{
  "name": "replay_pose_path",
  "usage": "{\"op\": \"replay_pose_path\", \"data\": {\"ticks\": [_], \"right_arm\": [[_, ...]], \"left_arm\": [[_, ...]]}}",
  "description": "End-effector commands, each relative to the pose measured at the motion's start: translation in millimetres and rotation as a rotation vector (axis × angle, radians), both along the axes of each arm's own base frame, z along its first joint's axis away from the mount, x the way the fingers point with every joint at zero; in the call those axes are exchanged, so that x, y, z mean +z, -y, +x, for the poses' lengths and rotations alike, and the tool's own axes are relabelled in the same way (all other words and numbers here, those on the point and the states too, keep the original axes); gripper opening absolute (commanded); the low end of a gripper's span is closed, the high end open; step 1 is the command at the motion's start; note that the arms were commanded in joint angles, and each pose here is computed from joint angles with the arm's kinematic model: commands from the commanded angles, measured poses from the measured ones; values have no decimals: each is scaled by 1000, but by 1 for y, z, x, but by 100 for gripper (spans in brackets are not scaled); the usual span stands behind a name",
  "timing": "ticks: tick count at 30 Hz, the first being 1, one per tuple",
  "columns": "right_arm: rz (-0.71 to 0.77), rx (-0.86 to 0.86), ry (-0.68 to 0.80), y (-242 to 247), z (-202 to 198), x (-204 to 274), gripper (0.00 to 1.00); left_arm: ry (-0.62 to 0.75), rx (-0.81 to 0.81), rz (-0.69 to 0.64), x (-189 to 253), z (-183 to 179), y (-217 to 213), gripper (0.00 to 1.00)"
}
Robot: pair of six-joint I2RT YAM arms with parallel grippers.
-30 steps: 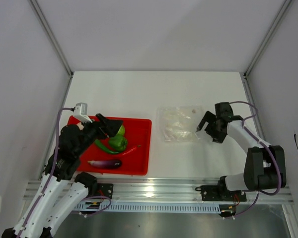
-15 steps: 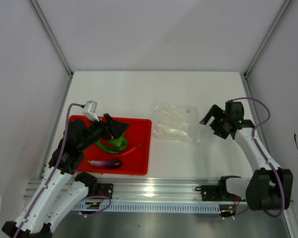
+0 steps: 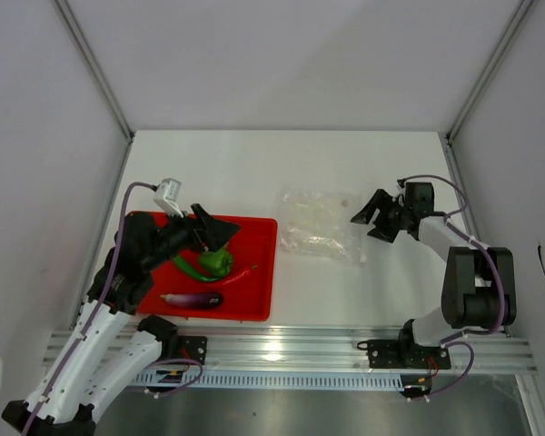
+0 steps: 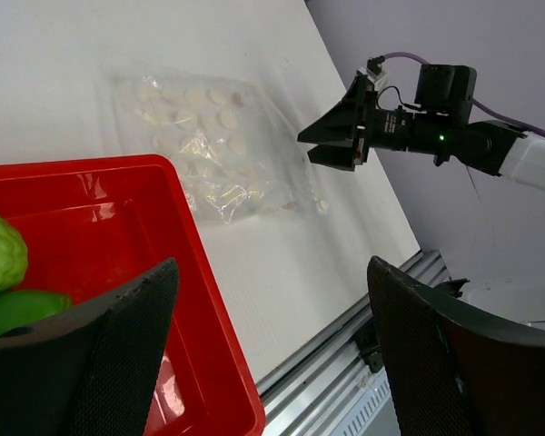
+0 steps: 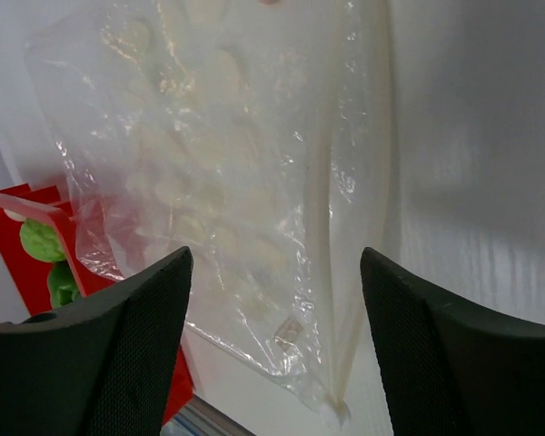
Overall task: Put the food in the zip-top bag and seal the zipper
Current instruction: Open the zipper of the food storage bag at the center of the board.
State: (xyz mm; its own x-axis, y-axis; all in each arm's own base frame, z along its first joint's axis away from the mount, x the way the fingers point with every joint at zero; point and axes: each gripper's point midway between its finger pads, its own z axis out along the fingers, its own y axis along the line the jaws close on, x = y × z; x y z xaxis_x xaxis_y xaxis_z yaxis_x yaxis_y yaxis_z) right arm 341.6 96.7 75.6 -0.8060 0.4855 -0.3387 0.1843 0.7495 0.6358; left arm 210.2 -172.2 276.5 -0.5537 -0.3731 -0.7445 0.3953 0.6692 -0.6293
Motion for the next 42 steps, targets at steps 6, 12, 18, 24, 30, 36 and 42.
{"op": "replay_pose_path", "data": {"ticks": [6, 12, 18, 24, 30, 36, 42], "right_arm": [[89, 126, 110, -34, 18, 9, 69], [77, 158, 133, -40, 17, 17, 41], [-81, 209, 247, -34, 19, 73, 7], [-163, 325, 358, -52, 8, 135, 0], [-378, 479, 458, -84, -34, 168, 0], [-529, 644, 463, -113, -82, 152, 0], [-532, 708, 482, -125, -103, 151, 0]], "left_arm": [[-40, -87, -33, 6, 4, 19, 80], [-78, -123, -25, 1, 4, 25, 74], [-48, -134, -42, 13, 5, 28, 73], [-66, -152, -62, 28, 8, 40, 68], [-49, -212, -35, 55, 7, 66, 65], [-85, -210, 33, 60, 22, 87, 62], [-130, -228, 85, 42, 27, 101, 59]]}}
